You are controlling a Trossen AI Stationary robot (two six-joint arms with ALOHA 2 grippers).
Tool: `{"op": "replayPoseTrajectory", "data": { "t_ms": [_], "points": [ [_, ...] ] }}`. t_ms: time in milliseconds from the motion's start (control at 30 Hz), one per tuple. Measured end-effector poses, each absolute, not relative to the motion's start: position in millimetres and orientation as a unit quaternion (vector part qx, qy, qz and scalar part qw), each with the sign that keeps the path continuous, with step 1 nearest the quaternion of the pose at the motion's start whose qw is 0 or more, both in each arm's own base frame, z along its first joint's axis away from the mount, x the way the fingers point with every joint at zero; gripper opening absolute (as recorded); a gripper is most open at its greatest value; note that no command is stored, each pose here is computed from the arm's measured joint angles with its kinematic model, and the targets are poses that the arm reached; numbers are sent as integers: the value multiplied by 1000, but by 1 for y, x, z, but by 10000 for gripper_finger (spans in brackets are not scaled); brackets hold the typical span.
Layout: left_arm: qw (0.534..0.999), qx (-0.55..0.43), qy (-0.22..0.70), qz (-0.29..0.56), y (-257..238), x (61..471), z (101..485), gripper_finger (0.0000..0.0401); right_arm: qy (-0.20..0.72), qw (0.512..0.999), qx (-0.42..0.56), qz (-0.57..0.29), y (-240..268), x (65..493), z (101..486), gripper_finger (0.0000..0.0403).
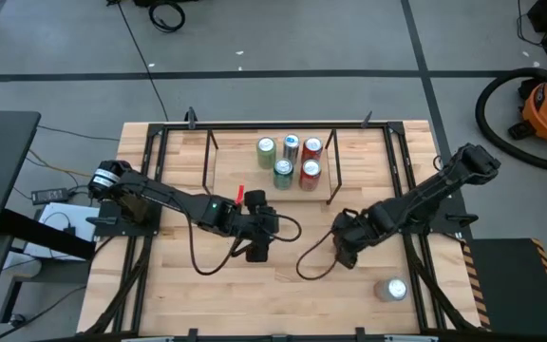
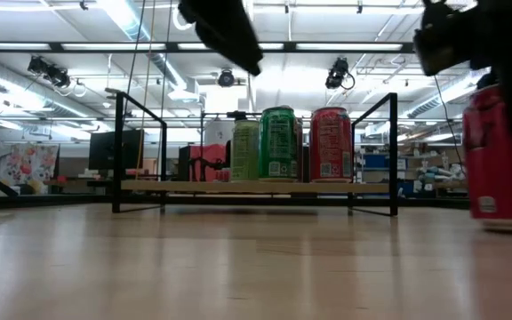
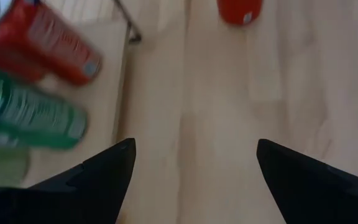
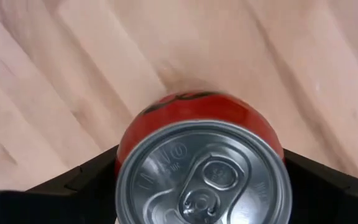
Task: Place canned beverage on shelf
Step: Put the red-black soda can on the shelf
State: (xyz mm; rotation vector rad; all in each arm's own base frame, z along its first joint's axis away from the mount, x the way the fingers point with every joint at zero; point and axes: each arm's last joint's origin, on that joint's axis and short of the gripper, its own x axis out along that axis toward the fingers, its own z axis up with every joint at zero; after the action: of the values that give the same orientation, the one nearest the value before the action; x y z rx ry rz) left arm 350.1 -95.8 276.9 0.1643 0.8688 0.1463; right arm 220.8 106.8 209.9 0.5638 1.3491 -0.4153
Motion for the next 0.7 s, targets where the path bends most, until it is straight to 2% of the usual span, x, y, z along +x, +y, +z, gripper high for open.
{"op": "replayPoseTrajectory", "data": {
  "t_ms": [300,700],
  "points": [
    [866,113,475,102,-102,334,269,347,605,740,231,-180,89,238,203,346],
    [854,129,492,110,-123,318,267,347,555,793,184,-170,75,267,210,346]
  ]
}}
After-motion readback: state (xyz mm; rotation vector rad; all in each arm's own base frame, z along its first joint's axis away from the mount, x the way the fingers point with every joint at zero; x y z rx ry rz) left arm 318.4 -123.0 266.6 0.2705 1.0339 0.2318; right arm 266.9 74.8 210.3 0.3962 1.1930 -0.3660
